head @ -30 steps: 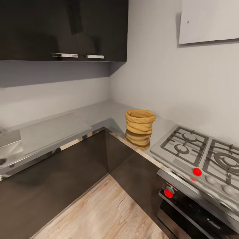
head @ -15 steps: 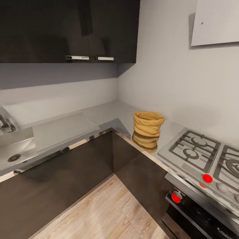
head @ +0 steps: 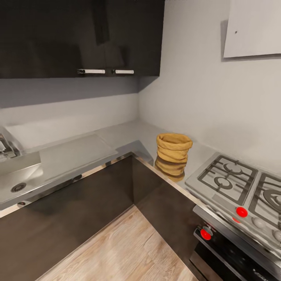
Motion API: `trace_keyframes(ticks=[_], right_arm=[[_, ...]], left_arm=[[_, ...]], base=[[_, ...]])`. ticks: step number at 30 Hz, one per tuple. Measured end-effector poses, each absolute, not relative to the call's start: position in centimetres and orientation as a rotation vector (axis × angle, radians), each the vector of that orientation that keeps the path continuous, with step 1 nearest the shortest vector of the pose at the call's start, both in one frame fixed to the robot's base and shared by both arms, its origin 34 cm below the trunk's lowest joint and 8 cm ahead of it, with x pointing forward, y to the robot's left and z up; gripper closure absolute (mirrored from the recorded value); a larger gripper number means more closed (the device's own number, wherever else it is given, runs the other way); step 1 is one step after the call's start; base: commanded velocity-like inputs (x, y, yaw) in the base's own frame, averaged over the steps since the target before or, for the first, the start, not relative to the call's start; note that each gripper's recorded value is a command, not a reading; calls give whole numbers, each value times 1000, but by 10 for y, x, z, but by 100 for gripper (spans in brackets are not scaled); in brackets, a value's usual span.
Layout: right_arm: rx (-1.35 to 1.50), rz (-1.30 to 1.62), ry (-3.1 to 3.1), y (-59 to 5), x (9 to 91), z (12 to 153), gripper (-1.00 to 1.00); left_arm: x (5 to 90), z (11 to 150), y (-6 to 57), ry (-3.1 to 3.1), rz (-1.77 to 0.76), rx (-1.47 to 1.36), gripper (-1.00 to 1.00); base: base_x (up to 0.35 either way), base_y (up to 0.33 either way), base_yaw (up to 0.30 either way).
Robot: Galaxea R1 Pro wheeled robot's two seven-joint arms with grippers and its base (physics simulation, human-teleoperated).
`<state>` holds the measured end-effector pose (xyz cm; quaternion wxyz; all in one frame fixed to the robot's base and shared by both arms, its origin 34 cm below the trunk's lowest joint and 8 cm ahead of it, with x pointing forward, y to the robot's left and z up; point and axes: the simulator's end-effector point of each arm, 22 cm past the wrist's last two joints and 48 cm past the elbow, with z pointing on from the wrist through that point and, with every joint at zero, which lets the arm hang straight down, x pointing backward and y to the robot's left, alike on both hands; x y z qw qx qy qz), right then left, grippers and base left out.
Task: In the kitchen, take the popcorn bag from the countertop, put it into the microwave, and heat it until the popcorn is cooked so the cooked popcorn ends up inside the bag.
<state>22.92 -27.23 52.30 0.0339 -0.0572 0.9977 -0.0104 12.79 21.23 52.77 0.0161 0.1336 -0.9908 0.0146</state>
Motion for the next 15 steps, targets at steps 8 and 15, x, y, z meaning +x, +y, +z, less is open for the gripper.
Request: trace_keyframes(ticks=[8,15], right_arm=[[-175,-34,3064,-273,229,533,-100],[-175,-35,3063,-274,228,542,-100]], left_arm=[[127,538,212,-3081,45,415,-100],[125,547,212,-3081,45,415,-100]], base=[[0,0,0],[0,0,0]])
